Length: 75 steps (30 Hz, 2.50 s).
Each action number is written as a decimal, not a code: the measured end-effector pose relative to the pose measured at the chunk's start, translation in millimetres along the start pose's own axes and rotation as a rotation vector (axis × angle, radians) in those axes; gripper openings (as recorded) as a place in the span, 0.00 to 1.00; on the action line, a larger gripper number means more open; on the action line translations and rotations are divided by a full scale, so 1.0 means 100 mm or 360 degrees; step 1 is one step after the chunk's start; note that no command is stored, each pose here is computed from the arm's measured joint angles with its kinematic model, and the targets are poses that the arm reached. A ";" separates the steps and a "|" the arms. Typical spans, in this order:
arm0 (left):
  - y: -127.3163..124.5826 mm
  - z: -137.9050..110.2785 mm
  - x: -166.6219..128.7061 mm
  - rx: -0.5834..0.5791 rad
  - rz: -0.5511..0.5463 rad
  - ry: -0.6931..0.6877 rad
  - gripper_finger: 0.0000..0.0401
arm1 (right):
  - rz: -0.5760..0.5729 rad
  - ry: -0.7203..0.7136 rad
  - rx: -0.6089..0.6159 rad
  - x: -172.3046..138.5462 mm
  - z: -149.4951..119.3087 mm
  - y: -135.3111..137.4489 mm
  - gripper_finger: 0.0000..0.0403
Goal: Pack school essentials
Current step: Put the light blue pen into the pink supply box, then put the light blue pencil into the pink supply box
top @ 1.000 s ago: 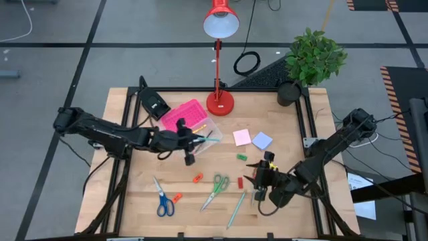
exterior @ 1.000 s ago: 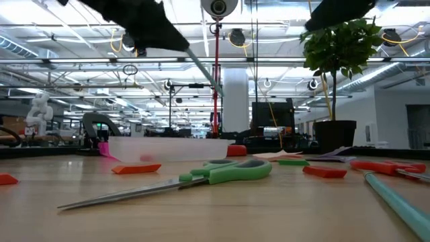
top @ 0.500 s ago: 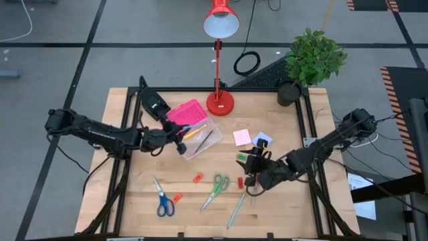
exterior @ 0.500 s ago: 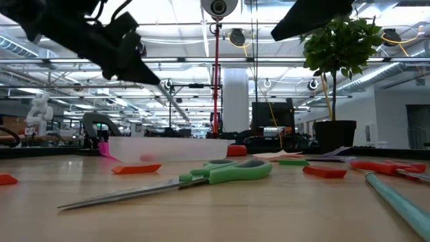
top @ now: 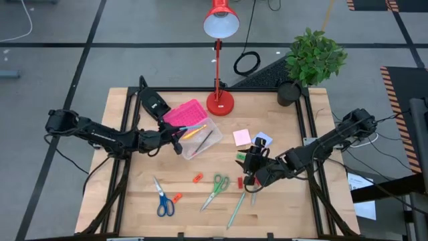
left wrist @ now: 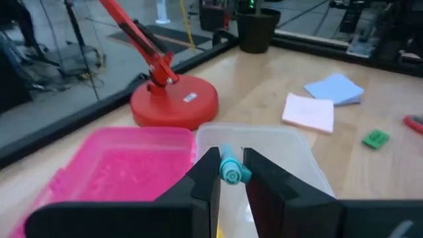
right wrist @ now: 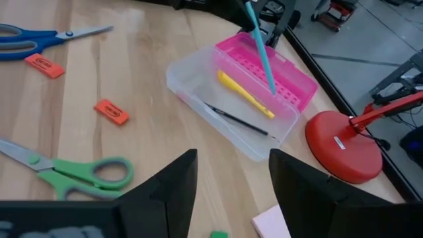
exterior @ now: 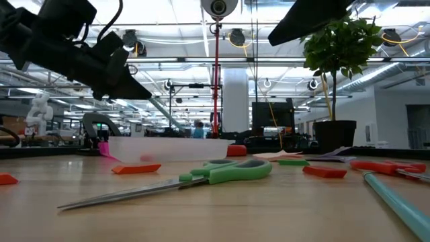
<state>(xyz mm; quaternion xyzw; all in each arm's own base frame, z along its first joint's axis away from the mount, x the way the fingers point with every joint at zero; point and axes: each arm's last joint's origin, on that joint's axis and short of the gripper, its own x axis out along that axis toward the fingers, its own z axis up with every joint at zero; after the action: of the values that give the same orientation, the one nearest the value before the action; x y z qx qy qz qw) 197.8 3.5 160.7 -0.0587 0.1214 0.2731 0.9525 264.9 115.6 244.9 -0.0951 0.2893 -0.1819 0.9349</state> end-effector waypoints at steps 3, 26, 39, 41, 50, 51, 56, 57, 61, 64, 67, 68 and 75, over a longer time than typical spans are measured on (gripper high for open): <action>-0.04 -0.02 0.02 -0.0003 -0.0059 -0.0021 0.16 | -0.0003 -0.0015 -0.0001 0.01 0.02 -0.01 0.45; -0.09 -0.31 0.26 0.0207 0.0020 0.0166 0.16 | 0.0023 -0.0103 -0.0036 0.01 0.09 0.01 0.45; -0.10 -0.35 0.27 0.0173 -0.0018 0.0220 0.31 | 0.0023 -0.0102 -0.0042 0.01 0.08 0.01 0.45; -0.10 -0.35 0.26 0.0151 -0.0043 0.0240 0.38 | 0.0023 -0.0102 -0.0041 0.01 0.09 0.01 0.45; -0.10 -0.30 0.24 0.0121 -0.0053 0.0211 0.49 | 0.0120 -0.0080 0.0031 0.01 0.08 0.03 0.45; -0.10 -0.28 0.23 0.0118 -0.0059 0.0188 0.48 | 0.0124 -0.0079 0.0048 0.01 0.08 0.03 0.45; -0.11 -0.15 0.17 0.0103 -0.0126 0.0096 0.43 | 0.0152 -0.0072 0.0085 0.00 0.08 0.04 0.45; -0.11 -0.11 0.15 0.0099 -0.0139 0.0070 0.42 | 0.0153 -0.0072 0.0084 0.00 0.08 0.04 0.45; -0.10 0.02 0.06 0.0109 -0.0173 -0.0015 0.38 | 0.0157 -0.0069 0.0151 0.00 0.08 0.04 0.45; -0.08 0.11 -0.03 0.0127 -0.0196 -0.0064 0.36 | 0.0160 -0.0070 0.0173 -0.01 0.08 0.05 0.45; -0.05 0.19 -0.13 0.0143 -0.0217 -0.0102 0.34 | 0.0165 -0.0074 0.0209 -0.01 0.08 0.05 0.45; -0.05 0.21 -0.16 0.0147 -0.0224 -0.0113 0.34 | 0.0169 -0.0072 0.0228 -0.01 0.08 0.06 0.45; 0.01 0.35 -0.37 0.0142 -0.0281 -0.0210 0.33 | 0.0343 -0.0023 0.0319 -0.09 0.04 0.17 0.45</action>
<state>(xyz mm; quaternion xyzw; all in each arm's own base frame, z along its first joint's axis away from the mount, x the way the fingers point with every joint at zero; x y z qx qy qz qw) 173.9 -7.7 204.3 -0.0087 0.0646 0.1858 0.9804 265.0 134.8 248.5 0.0288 0.2714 -0.1078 0.9560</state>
